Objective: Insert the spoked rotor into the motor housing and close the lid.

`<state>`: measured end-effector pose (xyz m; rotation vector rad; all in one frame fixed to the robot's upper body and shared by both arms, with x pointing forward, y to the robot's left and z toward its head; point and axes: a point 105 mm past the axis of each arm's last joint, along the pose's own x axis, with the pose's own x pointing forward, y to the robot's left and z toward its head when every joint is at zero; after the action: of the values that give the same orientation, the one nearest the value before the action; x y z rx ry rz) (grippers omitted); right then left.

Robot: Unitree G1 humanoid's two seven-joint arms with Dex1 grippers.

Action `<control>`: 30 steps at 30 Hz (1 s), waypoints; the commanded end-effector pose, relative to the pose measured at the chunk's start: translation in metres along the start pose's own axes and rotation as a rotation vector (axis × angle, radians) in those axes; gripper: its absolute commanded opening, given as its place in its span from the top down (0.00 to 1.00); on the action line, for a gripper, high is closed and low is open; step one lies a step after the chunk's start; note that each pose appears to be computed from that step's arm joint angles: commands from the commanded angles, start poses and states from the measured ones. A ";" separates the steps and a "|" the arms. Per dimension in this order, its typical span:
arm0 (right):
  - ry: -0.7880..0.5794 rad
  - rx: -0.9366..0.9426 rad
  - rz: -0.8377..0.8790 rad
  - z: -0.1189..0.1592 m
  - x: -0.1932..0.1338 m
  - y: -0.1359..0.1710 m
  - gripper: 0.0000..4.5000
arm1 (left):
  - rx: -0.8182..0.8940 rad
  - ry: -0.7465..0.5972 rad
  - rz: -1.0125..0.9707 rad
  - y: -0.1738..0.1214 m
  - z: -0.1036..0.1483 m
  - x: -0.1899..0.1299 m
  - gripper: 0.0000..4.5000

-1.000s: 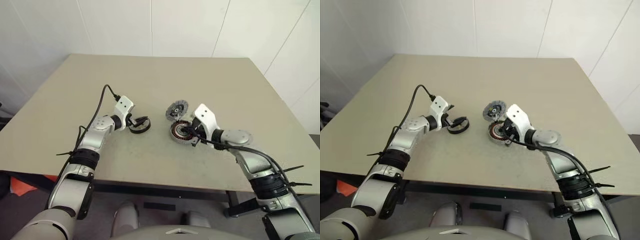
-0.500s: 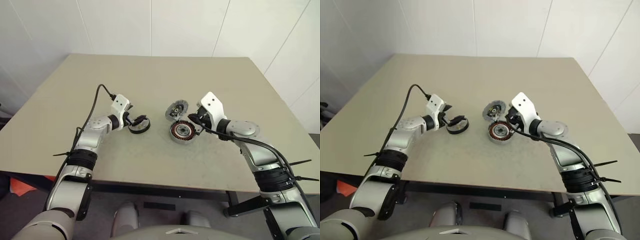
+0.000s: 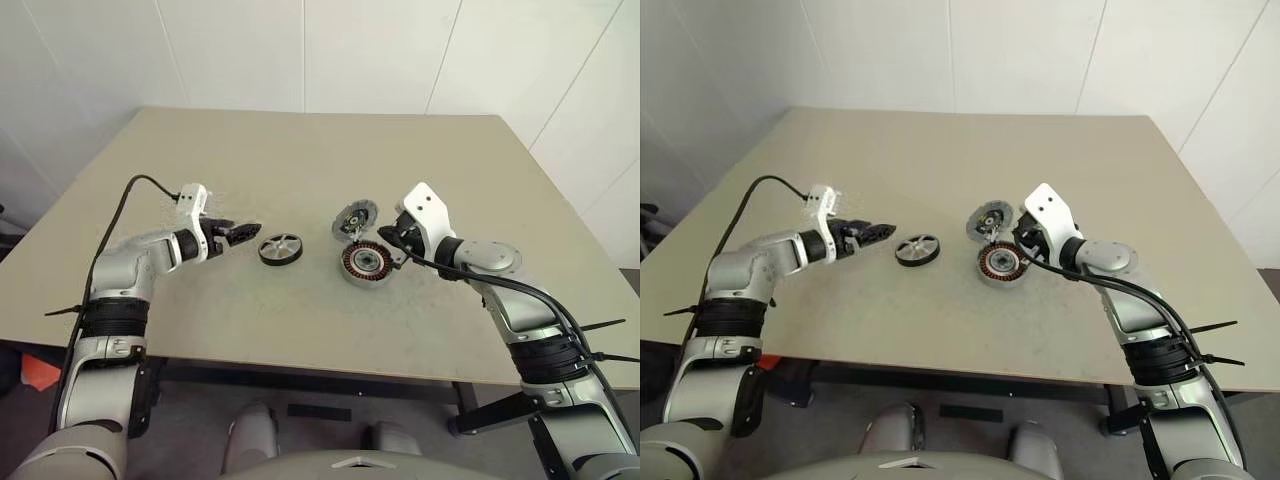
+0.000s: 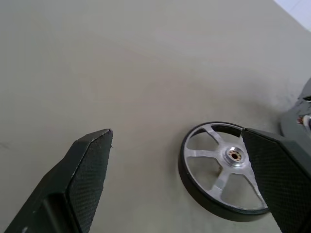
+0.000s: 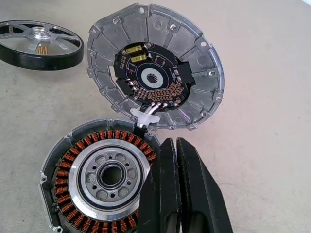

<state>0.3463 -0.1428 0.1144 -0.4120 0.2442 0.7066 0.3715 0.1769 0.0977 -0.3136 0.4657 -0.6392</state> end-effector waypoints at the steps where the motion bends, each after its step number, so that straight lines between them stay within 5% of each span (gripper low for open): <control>1: -0.056 -0.025 -0.028 0.017 -0.006 -0.007 0.99 | -0.069 -0.006 -0.062 -0.014 0.003 0.000 0.00; 14: -0.050 -0.021 -0.039 0.015 -0.007 -0.009 0.99 | -0.157 0.152 0.001 -0.015 -0.043 0.011 0.00; 30: -0.046 -0.021 -0.037 0.013 -0.004 -0.008 0.99 | -0.369 0.109 -0.140 -0.056 -0.045 0.037 0.00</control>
<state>0.3466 -0.1446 0.1142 -0.4093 0.2439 0.6968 0.3490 0.1112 0.0672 -0.6445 0.6648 -0.6798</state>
